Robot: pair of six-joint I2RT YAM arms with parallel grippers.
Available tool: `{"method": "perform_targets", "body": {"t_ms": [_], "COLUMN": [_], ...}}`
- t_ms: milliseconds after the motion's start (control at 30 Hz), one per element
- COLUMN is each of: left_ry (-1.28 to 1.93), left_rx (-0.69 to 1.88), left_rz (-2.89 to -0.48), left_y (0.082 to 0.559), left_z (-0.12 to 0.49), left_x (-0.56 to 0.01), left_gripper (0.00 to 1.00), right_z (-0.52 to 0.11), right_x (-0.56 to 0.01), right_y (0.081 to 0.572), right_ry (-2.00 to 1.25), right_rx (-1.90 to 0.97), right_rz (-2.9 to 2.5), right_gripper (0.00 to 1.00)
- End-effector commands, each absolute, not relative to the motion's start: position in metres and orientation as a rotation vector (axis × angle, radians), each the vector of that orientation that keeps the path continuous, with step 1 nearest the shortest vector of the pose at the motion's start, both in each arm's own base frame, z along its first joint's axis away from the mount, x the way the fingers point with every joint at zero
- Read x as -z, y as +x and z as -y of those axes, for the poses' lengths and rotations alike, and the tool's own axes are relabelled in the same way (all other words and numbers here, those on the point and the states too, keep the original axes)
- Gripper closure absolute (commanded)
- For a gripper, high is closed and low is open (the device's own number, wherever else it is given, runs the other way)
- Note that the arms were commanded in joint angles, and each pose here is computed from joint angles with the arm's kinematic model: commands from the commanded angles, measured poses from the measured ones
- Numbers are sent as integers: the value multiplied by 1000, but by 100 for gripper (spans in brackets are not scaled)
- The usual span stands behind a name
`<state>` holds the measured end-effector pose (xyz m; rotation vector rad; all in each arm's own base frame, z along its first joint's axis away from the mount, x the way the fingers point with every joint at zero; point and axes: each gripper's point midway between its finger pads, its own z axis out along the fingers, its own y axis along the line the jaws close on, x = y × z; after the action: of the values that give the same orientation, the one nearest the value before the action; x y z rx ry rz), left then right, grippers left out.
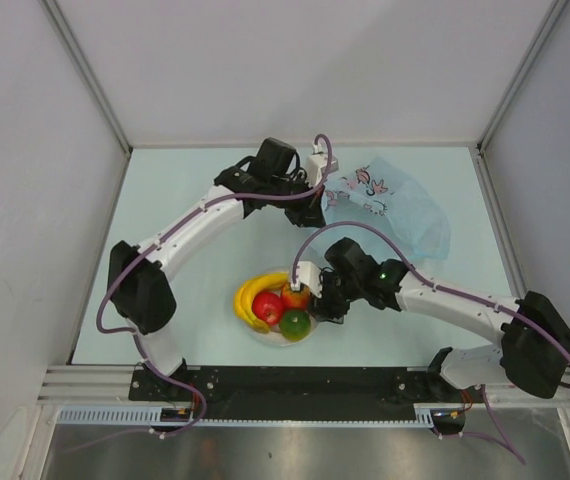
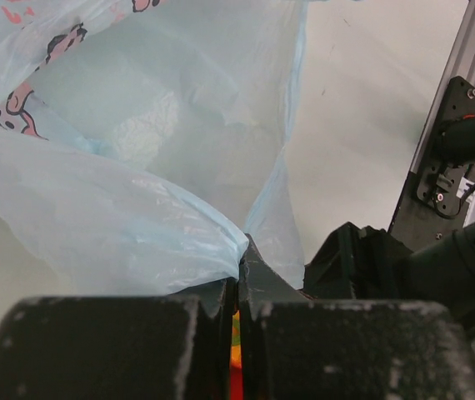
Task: Take the fake fruits out of the plastic bag
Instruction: Place the fake fruit on the plate.
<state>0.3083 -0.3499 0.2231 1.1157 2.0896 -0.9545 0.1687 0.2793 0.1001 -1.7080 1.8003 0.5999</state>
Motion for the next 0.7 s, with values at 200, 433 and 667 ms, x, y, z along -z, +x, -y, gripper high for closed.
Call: {"method": "perform_targets", "body": {"t_ms": [200, 433, 667], "left_ry": [1122, 1125, 1134], "left_rx": [980, 994, 1011], "left_rz": [-2010, -2007, -2010], "left_y": [300, 297, 292], "left_z": [346, 346, 345], "left_x": [-246, -249, -245], "left_gripper": [100, 100, 100], "right_z": [-301, -304, -302], "right_x": [-99, -85, -81], "right_y": [174, 165, 177], "right_ry": [-1692, -1735, -1729], "right_rx": [-613, -629, -560], "right_rz": [-1713, -1722, -1719], "right_gripper": [62, 59, 37]}}
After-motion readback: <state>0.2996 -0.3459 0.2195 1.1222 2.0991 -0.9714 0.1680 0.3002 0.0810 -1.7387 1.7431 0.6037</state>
